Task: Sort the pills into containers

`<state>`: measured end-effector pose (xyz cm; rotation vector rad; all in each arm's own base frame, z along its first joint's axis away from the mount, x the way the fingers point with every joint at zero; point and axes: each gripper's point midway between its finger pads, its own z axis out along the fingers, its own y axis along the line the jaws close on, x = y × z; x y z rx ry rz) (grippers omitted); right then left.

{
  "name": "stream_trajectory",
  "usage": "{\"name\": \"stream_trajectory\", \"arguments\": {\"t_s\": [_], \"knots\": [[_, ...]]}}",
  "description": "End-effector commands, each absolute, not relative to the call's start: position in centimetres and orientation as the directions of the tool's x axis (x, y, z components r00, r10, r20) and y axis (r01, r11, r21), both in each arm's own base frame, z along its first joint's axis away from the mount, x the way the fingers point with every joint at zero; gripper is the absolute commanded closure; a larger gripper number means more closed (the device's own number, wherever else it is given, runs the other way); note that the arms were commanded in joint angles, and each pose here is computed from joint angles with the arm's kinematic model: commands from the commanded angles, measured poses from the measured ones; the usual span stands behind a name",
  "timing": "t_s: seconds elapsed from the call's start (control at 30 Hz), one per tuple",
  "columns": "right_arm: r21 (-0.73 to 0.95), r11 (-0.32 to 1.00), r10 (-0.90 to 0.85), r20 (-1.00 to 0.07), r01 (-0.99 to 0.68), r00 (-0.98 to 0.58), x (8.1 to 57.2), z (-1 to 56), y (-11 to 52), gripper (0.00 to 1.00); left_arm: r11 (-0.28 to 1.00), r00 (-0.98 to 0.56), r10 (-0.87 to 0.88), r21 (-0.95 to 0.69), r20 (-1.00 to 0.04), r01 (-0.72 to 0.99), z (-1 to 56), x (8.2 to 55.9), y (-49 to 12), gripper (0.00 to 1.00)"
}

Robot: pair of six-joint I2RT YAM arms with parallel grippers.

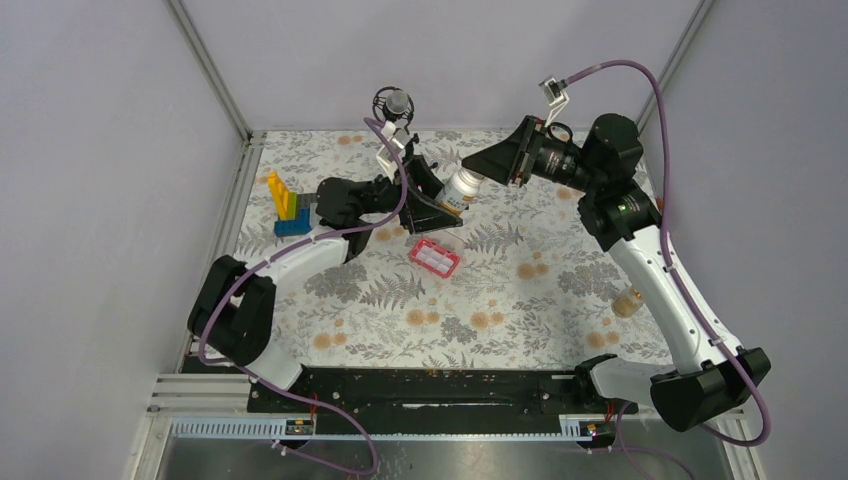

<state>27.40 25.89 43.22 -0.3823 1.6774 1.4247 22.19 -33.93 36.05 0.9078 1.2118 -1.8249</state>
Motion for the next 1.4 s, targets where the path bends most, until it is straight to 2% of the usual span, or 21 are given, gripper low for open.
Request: {"name": "stream_trajectory", "arguments": {"t_s": [0.0,0.07,0.27,0.4,0.63,0.77,0.93,1.07,1.37], "knots": [[0.712,0.280,0.358,-0.700,-0.644,-0.618,28.2,44.4,25.7,0.52,-0.257,-0.265,-0.288,-0.192,-0.920,0.947,39.4,20.4,-32.7,1.00],[0.728,0.311,0.374,-0.685,-0.611,-0.626,29.0,43.7,25.5,0.44,-0.238,-0.245,-0.288,-0.178,-0.926,0.955,39.5,20.3,-32.6,1.00],[0.746,0.382,0.397,-0.666,-0.546,-0.631,30.6,41.7,24.9,0.34,-0.203,-0.207,-0.284,-0.152,-0.936,0.967,39.8,20.1,-32.2,1.00],[0.752,0.390,0.404,-0.659,-0.532,-0.635,31.2,41.2,24.8,0.32,-0.194,-0.198,-0.286,-0.146,-0.937,0.970,39.9,20.0,-32.1,1.00],[0.756,0.393,0.374,-0.651,-0.523,-0.661,31.4,39.8,25.2,0.36,-0.144,-0.178,-0.294,-0.140,-0.939,0.980,39.9,20.8,-32.0,1.00],[0.749,0.423,0.386,-0.658,-0.510,-0.646,31.6,40.2,24.7,0.29,-0.028,-0.133,-0.268,-0.130,-0.954,0.991,38.6,22.6,-32.1,1.00],[0.753,0.575,0.516,-0.638,-0.320,-0.572,33.2,40.5,21.0,0.20,0.254,-0.084,-0.168,-0.125,-0.982,0.959,35.2,26.4,-30.9,1.00],[0.729,0.596,0.517,-0.670,-0.338,-0.533,32.2,41.7,20.7,0.13,0.416,-0.065,-0.124,-0.111,-0.990,0.902,34.4,28.7,-29.5,1.00],[0.656,0.632,0.402,-0.732,-0.412,-0.549,30.5,41.1,26.7,0.10,0.538,-0.083,-0.138,-0.145,-0.987,0.830,34.8,31.4,-29.2,1.00]]}}
